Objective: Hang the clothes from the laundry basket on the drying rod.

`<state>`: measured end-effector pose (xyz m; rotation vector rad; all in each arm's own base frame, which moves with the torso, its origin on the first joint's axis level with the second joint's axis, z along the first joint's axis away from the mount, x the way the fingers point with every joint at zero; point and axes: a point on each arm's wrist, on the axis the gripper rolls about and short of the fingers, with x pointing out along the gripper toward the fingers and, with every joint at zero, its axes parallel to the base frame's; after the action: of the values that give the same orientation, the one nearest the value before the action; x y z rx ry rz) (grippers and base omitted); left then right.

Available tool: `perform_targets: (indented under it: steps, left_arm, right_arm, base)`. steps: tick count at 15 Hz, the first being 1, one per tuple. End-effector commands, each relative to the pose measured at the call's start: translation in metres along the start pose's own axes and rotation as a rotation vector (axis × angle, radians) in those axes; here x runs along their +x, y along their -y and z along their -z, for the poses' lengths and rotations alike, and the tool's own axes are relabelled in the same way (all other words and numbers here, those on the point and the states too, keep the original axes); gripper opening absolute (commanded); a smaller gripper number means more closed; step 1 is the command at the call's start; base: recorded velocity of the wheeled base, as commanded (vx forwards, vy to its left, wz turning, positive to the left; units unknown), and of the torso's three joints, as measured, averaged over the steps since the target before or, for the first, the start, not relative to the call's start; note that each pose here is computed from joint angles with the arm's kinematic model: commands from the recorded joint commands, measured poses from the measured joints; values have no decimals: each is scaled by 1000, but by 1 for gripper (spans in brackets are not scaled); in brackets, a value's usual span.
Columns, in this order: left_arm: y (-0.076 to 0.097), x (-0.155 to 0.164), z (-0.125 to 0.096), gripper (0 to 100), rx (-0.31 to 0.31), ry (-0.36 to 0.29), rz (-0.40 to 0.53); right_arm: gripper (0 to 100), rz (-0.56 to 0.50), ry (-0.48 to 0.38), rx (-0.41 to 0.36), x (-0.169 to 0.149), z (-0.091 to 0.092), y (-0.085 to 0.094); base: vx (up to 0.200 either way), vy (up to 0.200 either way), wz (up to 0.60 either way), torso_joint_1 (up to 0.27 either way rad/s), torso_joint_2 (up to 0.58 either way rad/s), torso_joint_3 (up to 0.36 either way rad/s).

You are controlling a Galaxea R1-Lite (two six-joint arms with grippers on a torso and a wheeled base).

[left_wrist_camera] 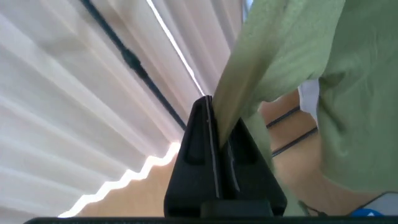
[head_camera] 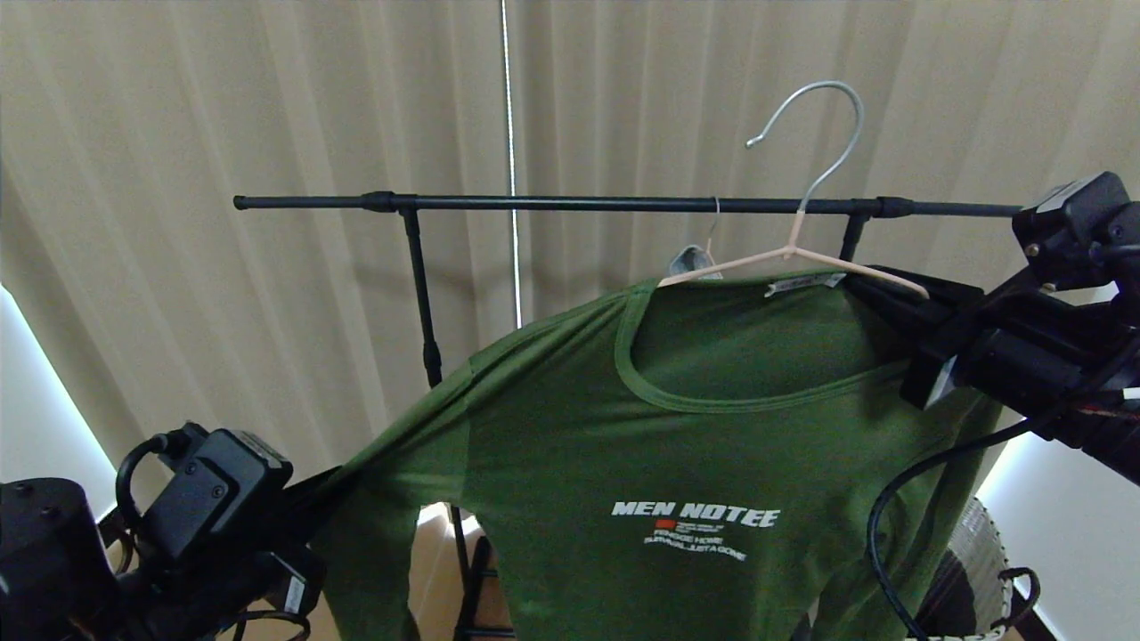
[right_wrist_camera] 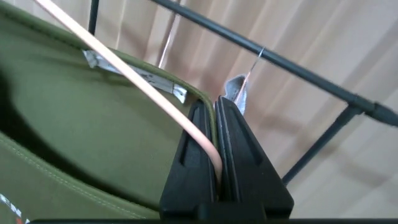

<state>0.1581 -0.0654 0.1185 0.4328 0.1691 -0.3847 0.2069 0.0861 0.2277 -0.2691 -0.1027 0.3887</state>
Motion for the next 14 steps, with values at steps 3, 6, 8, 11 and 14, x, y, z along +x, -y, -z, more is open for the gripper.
perform_targets:
  steps: [3,6,8,11,14]
  left_arm:
    - [-1,-5,-2,100,-3,18,-8]
    - [-5,-15,-10,100,-13,81,-33]
    - [-8,-26,-16,100,-28,134,-52]
    - [-10,-38,-21,100,-79,193,-65]
    - [-8,-44,-25,100,-151,234,-44]
  right_arm:
    - [0,2,-8,0,2,1,0]
    - [0,49,-22,-4,2,2,6]
    - [0,65,-32,-5,2,4,10]
    - [0,107,-106,-8,-1,13,11]
    - [0,130,-182,-9,-7,21,10]
  base:
    - [0,0,0,0,0,0]
    - [0,0,0,0,0,0]
    - [0,0,0,0,0,0]
    - [0,0,0,0,0,0]
    - [0,0,0,0,0,0]
